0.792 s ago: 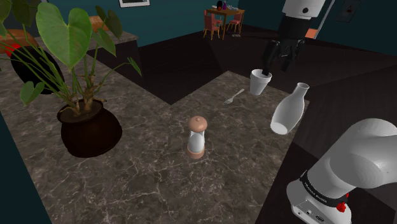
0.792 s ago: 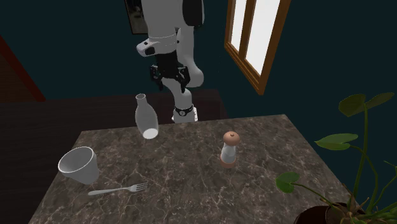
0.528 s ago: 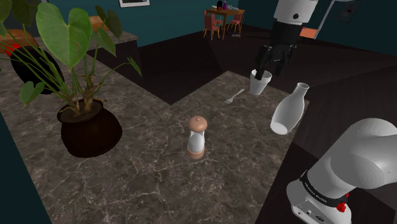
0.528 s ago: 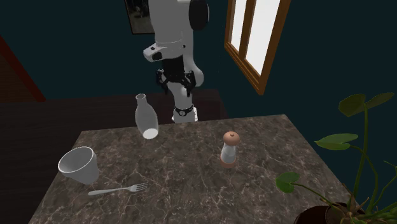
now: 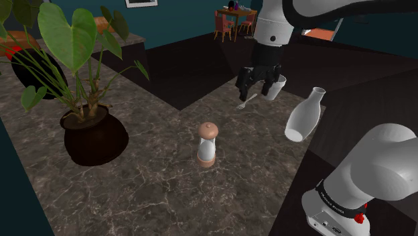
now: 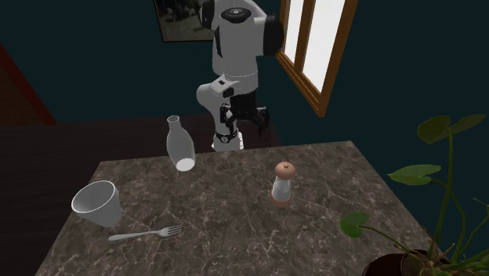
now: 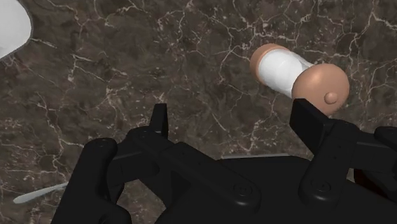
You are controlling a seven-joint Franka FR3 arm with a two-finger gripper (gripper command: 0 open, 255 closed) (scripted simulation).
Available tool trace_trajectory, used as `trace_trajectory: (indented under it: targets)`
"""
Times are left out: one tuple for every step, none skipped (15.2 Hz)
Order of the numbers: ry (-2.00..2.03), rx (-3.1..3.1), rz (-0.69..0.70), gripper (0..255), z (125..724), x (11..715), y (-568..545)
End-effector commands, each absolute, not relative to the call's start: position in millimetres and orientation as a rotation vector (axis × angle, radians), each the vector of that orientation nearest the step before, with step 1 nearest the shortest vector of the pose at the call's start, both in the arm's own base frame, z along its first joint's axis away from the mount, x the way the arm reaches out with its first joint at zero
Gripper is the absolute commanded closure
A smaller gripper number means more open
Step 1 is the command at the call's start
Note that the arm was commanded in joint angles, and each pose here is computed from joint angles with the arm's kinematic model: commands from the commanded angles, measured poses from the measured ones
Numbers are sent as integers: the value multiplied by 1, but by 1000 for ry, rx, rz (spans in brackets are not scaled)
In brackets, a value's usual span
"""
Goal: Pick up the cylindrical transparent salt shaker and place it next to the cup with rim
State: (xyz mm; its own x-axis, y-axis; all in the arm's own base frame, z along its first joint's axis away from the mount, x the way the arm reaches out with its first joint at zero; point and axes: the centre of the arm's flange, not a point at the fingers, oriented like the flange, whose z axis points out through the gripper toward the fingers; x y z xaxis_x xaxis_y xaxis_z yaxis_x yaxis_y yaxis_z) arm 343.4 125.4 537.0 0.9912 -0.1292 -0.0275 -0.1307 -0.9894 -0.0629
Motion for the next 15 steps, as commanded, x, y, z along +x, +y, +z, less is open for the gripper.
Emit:
trace_trajectory:
  targets:
    - [192,-3067,39,0,523,348,148]
    - [187,-3066,41,0,517,351,159]
    - [182,-3065,42,0,512,354,171]
    - [177,-3064,44,0,506,357,182]
    - [172,-3063,46,0,500,360,193]
    - [167,-3062,48,0,495,363,205]
    - [162,-3061,50,0,489,366,216]
    - [157,-3059,52,0,483,369,228]
    - [152,-3058,54,0,478,372,239]
    - [147,-3057,55,0,472,375,251]
    - [143,-3056,57,0,468,377,259]
    - [143,-3056,57,0,463,376,259]
    - [143,-3056,57,0,458,376,260]
    - [143,-3056,57,0,452,376,260]
    - [143,-3056,57,0,447,376,261]
